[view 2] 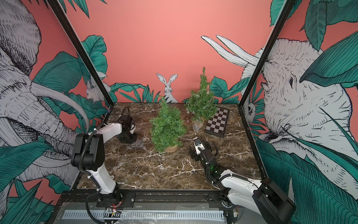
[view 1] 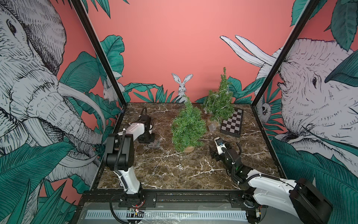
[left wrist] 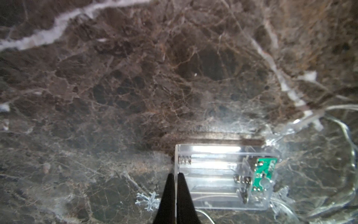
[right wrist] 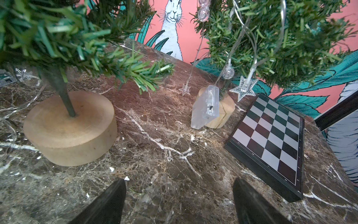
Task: Wrap string light around the christmas tree
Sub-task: Pick up the light string from the center of the board.
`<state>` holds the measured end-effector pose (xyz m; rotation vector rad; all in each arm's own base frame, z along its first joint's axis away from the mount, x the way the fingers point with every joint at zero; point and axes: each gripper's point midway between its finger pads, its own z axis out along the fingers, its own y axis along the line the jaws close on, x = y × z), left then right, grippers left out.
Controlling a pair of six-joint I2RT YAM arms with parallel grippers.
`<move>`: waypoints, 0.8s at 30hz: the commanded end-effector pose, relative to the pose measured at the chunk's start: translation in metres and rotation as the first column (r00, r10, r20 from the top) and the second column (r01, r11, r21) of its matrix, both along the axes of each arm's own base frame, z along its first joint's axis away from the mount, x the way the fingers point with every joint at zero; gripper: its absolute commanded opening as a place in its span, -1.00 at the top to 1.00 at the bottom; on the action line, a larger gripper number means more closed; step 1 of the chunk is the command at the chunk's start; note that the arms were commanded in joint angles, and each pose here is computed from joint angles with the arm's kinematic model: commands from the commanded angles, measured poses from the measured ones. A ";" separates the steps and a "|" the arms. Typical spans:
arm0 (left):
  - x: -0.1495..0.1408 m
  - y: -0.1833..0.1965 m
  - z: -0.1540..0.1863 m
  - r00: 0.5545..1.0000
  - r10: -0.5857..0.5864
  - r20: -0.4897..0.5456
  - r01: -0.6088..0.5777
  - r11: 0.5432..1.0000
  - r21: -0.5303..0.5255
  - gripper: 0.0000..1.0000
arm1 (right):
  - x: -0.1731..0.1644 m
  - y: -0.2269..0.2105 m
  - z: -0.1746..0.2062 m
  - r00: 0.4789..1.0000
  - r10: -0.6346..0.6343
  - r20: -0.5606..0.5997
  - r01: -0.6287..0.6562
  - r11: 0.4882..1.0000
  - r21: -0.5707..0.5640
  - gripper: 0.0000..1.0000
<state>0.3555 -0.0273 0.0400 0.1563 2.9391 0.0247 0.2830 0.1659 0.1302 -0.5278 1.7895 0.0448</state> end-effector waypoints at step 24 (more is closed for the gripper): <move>-0.111 -0.025 0.415 0.387 0.241 0.890 0.216 0.915 -0.342 1.00 | -0.080 0.095 0.111 0.823 0.565 0.056 -0.536 0.740 0.406 -0.74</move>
